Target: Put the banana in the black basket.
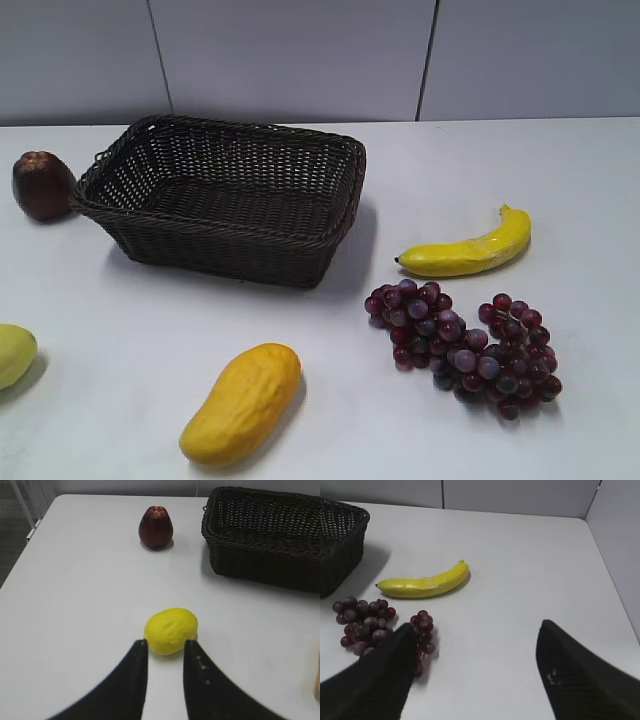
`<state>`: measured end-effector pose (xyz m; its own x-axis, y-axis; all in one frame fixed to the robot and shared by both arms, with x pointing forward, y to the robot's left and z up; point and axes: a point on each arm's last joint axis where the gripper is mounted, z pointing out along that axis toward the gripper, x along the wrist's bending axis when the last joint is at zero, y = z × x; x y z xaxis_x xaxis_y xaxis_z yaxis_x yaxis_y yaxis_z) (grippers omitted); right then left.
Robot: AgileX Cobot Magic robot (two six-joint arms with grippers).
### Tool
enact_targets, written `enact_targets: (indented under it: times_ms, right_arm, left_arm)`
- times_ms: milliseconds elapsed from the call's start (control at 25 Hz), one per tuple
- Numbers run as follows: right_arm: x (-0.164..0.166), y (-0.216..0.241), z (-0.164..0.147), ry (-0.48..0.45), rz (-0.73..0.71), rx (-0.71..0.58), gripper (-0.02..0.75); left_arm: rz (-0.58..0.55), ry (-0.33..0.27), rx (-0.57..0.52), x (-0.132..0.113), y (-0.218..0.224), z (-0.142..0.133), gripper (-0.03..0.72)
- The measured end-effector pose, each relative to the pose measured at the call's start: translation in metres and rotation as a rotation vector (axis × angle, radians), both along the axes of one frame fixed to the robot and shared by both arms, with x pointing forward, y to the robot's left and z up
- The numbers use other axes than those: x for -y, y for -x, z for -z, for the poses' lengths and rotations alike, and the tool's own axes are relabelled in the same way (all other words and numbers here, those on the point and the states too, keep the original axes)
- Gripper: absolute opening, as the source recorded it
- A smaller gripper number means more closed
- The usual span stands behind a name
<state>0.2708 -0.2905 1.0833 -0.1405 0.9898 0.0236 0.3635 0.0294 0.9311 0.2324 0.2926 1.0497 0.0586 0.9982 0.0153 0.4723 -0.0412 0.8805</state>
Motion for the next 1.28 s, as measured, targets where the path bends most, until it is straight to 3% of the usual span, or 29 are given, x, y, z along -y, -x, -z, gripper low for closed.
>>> enact_targets:
  times_ms: [360,720,1280]
  right_arm:
    - [-0.008,-0.076,0.000,-0.059,0.016,-0.066,0.591]
    - [-0.017,-0.163,0.038,-0.083,0.037,-0.411,0.591]
    - [-0.055,-0.279,0.075,-0.114,0.061,-0.765,0.591]
  left_arm:
    - [0.000,0.000,0.000,0.000,0.000,0.000,0.242]
    - [0.000,0.000,0.000,0.000,0.000,0.000,0.241]
    - [0.000,0.000,0.000,0.000,0.000,0.000,0.241]
